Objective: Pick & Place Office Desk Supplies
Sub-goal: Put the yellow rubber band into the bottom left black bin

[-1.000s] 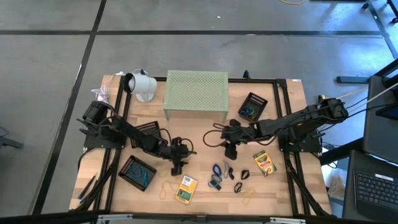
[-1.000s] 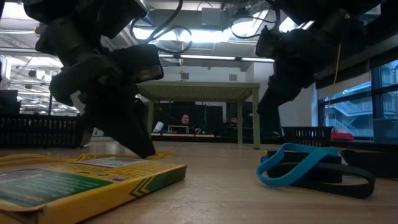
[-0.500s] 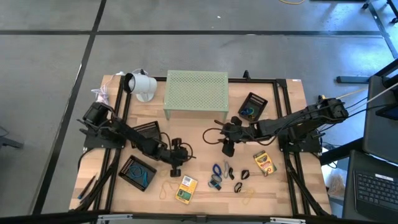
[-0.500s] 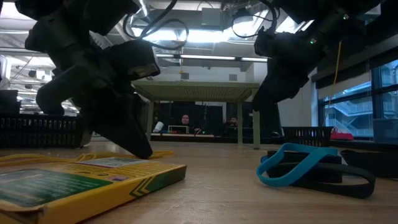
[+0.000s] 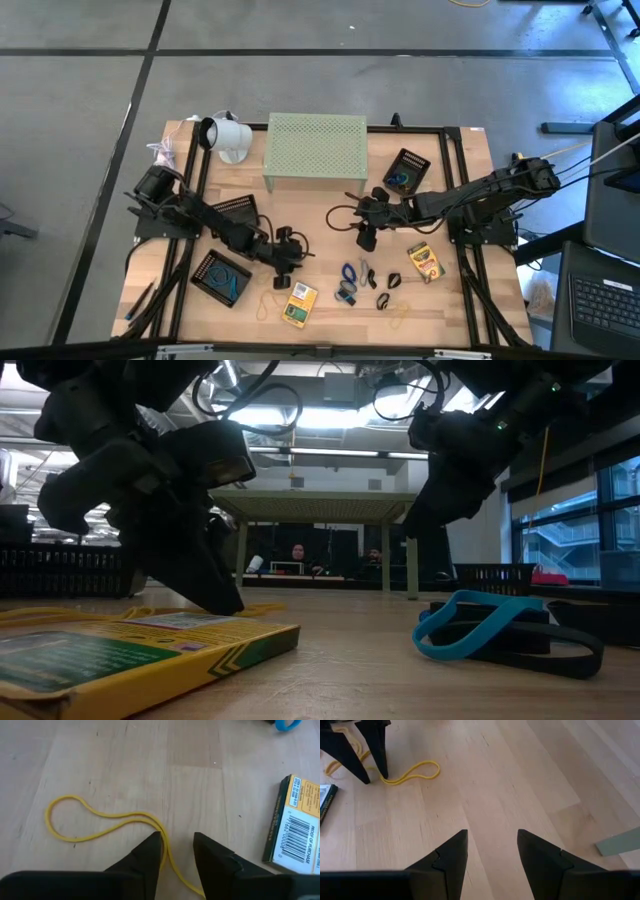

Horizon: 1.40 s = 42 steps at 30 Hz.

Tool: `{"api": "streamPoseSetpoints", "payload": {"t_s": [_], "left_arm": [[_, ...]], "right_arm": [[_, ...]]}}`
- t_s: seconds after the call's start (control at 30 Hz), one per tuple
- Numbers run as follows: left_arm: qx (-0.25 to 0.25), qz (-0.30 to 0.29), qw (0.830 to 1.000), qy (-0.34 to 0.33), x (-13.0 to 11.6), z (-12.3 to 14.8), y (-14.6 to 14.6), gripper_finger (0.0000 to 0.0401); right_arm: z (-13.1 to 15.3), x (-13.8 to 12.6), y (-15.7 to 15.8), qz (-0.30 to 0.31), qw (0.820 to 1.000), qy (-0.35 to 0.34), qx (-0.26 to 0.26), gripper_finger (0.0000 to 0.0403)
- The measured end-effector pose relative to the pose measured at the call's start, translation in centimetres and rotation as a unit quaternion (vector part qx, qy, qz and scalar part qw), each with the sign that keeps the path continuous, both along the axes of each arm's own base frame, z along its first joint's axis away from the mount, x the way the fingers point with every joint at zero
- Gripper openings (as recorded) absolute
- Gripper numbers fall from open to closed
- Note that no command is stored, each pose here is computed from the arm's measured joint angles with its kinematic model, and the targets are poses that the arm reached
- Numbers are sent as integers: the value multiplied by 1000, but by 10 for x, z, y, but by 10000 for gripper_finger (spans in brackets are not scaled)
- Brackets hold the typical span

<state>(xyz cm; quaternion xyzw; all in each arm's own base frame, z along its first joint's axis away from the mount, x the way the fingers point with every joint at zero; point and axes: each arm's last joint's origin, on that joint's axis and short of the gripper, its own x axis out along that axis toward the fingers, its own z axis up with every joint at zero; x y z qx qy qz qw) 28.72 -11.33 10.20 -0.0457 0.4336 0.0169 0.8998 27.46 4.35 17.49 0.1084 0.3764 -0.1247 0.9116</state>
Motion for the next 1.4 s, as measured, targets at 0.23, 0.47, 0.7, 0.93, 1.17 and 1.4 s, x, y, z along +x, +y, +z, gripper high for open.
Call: {"api": "streamPoseSetpoints", "payload": {"t_s": [0.23,0.47,0.7,0.93,1.17,1.4], "left_arm": [[15,13,1000,3,1,-6,1,57],[5,21,1000,-8,2,-5,1,4],[-10,29,998,-49,8,-1,-1,16],[-5,26,998,-49,8,0,0,3],[6,28,997,-70,7,14,2,2],[22,33,990,-137,4,50,5,1]], "right_arm": [[0,0,0,0,1000,0,0,176],[0,0,0,0,1000,0,0,176],[0,0,0,0,1000,0,0,176],[0,0,0,0,1000,0,0,176],[0,0,0,0,1000,0,0,176],[0,0,0,0,1000,0,0,176]]}}
